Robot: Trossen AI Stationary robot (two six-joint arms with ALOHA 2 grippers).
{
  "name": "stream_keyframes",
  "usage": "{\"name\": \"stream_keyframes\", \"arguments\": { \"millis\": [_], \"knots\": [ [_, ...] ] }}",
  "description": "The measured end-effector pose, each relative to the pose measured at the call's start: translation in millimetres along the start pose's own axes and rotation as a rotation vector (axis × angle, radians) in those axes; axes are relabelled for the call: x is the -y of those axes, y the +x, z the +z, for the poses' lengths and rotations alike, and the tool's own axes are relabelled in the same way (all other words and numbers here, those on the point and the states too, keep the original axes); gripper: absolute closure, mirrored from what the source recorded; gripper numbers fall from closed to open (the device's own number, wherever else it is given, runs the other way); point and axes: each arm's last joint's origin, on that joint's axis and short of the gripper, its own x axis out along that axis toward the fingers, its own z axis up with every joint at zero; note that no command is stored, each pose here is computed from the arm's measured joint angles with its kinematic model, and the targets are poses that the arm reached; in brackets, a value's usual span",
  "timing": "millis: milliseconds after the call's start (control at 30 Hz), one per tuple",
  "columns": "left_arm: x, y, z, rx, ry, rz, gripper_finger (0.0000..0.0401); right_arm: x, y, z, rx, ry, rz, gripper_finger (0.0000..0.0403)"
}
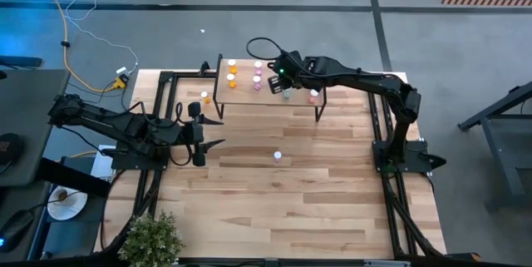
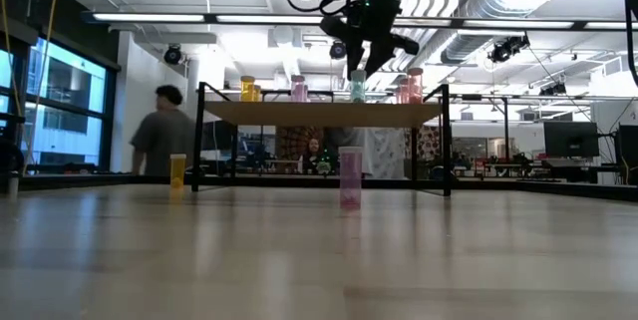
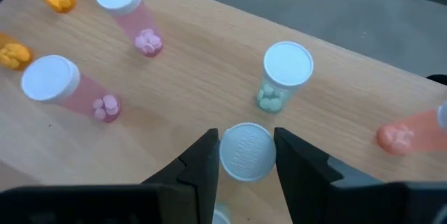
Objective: Pick and place medicine bottles onto shelf by color
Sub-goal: Adjust the green pill bottles on the shelf
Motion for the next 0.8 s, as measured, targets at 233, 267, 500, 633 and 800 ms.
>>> {"name": "stream_keyframes", "arguments": {
  "millis": [233, 267, 500, 633, 800],
  "knots": [
    [0.0, 0.0, -0.3, -0.003, 0.002, 0.000, 0.0176, -0.7, 2.8, -1.5, -0.010, -0.007, -0.009, 0.0284],
    [0.0, 0.0, -0.5, -0.005, 0.003, -0.001, 0.0176, -0.5, 2.8, -1.5, -0.010, -0.008, -0.011, 0.0284],
    [0.1, 0.0, -0.9, -0.008, 0.004, -0.001, 0.0176, -0.6, 2.8, -1.6, -0.012, -0.007, -0.008, 0.0284],
    [0.2, 0.0, -0.9, -0.009, 0.005, -0.002, 0.0176, -0.9, 2.8, -1.6, -0.017, -0.008, 0.000, 0.0284],
    [0.2, 0.0, -0.9, -0.008, 0.005, -0.001, 0.0176, -0.7, 2.8, -1.5, -0.012, -0.011, -0.007, 0.0284]
  ]
}}
